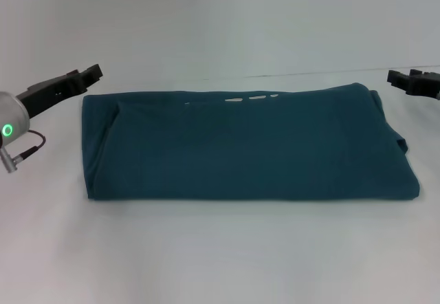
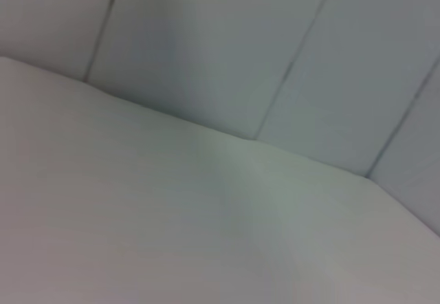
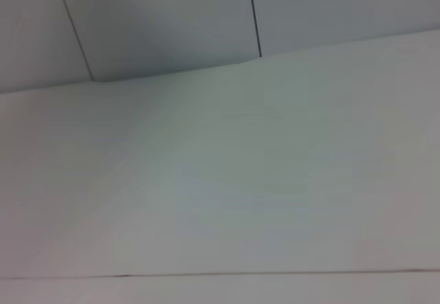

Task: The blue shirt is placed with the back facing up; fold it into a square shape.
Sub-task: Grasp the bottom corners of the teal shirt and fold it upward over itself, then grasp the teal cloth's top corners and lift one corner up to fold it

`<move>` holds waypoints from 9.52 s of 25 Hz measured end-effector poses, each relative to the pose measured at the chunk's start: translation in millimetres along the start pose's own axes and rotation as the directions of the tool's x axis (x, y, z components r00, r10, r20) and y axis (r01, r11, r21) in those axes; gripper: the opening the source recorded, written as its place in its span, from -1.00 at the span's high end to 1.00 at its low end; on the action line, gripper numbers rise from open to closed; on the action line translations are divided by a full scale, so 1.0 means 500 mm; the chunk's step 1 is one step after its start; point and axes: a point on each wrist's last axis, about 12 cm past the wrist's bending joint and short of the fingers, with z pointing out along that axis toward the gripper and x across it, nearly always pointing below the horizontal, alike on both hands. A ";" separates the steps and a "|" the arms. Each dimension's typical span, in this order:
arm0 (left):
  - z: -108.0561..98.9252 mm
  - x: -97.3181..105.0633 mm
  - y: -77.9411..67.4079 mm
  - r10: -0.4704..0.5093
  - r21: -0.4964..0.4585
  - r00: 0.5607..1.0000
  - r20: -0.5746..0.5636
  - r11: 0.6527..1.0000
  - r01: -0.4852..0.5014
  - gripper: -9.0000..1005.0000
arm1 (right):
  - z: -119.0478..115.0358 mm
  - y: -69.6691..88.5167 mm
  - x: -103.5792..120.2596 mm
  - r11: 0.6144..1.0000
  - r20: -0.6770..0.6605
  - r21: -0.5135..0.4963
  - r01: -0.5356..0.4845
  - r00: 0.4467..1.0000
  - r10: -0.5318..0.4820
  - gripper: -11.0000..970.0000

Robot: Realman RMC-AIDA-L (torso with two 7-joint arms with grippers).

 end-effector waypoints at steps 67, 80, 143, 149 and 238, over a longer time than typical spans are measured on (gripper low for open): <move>-0.086 0.131 0.002 0.281 0.188 0.907 -0.314 0.955 -0.230 -0.69 | -0.166 -0.048 0.077 0.895 -0.429 -0.153 -0.420 0.844 0.323 -0.70; -0.076 0.129 -0.017 0.304 0.231 0.898 -0.319 0.944 -0.238 -0.68 | -0.139 -0.028 0.087 0.902 -0.457 -0.146 -0.407 0.836 0.303 -0.65; -0.203 0.103 0.062 0.186 0.146 0.937 -0.296 0.978 -0.148 0.62 | -0.147 -0.014 0.099 0.907 -0.387 -0.243 -0.344 0.892 0.235 0.76; -0.219 0.094 0.071 0.164 0.126 0.947 -0.277 0.983 -0.133 0.49 | -0.176 -0.047 0.072 0.907 -0.319 -0.224 -0.356 0.906 0.277 0.52; -0.199 0.092 0.064 -0.291 -0.066 0.766 -0.574 0.948 0.310 -0.45 | -0.144 -0.026 -0.008 0.919 -0.267 -0.292 -0.264 0.945 0.187 0.98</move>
